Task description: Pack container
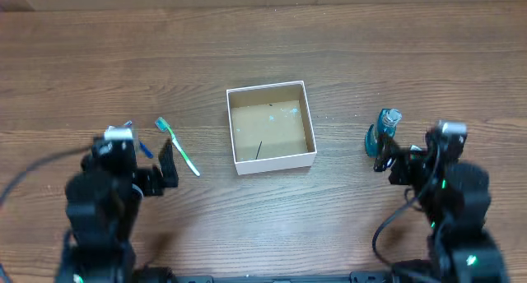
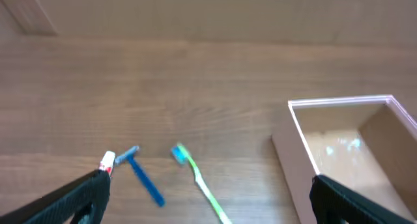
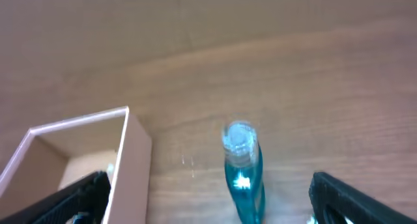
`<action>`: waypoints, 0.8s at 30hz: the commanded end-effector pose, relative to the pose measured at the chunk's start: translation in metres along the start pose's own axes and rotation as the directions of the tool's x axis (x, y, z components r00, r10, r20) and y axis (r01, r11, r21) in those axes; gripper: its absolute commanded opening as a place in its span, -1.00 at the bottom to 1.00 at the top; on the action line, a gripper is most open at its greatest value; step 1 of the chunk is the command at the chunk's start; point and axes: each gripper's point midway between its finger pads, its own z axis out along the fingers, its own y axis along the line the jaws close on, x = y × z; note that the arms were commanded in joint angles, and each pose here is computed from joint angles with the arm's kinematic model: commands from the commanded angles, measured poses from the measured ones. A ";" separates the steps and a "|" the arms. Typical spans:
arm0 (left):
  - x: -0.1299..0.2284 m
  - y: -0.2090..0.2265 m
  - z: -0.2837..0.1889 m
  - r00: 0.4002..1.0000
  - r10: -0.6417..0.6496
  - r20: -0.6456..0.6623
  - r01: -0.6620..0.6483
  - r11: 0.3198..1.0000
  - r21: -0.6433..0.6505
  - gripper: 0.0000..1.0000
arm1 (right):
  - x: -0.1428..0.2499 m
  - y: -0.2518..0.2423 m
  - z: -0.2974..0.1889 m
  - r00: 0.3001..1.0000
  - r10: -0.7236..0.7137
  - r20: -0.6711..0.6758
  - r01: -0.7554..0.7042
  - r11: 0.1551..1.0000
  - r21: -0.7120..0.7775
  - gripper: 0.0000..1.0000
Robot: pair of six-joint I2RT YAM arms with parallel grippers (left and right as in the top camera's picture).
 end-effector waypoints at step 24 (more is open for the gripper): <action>-0.014 -0.016 0.015 0.870 -0.062 -0.490 0.098 0.994 0.047 1.00 | 0.037 0.076 0.060 0.758 -0.230 -0.611 0.230 0.970 -0.079 0.47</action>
